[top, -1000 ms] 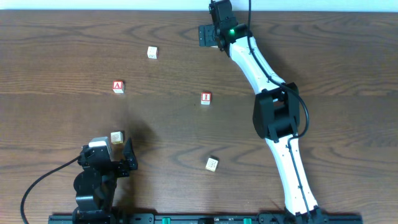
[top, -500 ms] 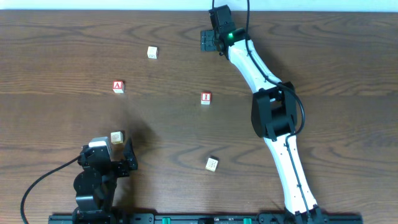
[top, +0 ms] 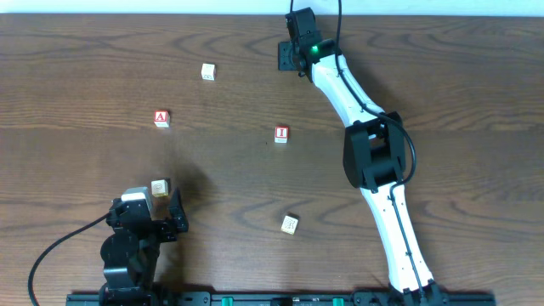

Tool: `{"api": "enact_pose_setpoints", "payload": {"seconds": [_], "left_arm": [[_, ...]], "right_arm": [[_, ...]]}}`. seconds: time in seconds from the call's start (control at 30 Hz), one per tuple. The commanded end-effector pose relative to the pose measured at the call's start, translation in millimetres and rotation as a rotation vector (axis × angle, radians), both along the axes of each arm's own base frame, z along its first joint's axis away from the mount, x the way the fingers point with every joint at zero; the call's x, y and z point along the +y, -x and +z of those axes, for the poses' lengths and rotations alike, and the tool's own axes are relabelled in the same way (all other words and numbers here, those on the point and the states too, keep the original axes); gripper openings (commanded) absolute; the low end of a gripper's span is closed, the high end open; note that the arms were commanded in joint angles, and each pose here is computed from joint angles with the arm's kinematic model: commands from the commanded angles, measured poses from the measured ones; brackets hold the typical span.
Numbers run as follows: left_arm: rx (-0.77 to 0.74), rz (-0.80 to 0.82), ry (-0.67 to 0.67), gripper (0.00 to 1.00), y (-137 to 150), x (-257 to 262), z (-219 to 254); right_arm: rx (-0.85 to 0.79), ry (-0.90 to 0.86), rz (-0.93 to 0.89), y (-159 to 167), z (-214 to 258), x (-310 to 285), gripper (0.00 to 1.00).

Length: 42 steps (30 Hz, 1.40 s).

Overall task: Spell out Ai2
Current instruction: 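Move the right gripper to the blue '2' block and grasp it, then carry the blue '2' block and place it right of the 'I' block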

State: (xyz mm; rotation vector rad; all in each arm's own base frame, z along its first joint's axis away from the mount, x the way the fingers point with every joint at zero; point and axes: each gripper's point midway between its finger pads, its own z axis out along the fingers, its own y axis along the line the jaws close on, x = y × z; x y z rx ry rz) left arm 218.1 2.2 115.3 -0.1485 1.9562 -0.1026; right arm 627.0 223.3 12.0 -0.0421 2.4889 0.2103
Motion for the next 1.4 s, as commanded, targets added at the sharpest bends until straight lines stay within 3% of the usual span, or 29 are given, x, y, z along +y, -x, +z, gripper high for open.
{"api": "enact_pose_setpoints", "payload": {"seconds": [0.0,0.6,0.73,0.9,0.93,1.1,1.23,1.37], "left_arm": [[0.014,-0.007,-0.019,0.95,0.2,0.3,-7.8],[0.014,-0.007,-0.019,0.95,0.2,0.3,-7.8],[0.014,-0.007,-0.019,0.95,0.2,0.3,-7.8],[0.014,-0.007,-0.019,0.95,0.2,0.3,-7.8],[0.014,-0.007,-0.019,0.95,0.2,0.3,-7.8],[0.014,-0.007,-0.019,0.95,0.2,0.3,-7.8],[0.014,-0.007,-0.019,0.95,0.2,0.3,-7.8],[0.014,-0.007,-0.019,0.95,0.2,0.3,-7.8]], "right_arm": [[0.015,-0.002,-0.007,0.4,-8.5,-2.4,0.47],[0.044,0.018,-0.013,6.6,-10.8,-6.3,0.36],[0.045,0.019,-0.009,9.7,4.1,-5.1,0.25],[-0.035,0.012,0.029,10.2,71.4,2.0,0.02],[-0.051,0.011,0.037,11.7,86.5,2.7,0.01],[-0.128,0.039,0.051,42.3,184.8,-0.4,0.01],[-0.11,0.118,0.015,96.7,245.2,-17.0,0.01],[0.065,0.113,-0.031,148.2,233.9,-16.1,0.01]]}}
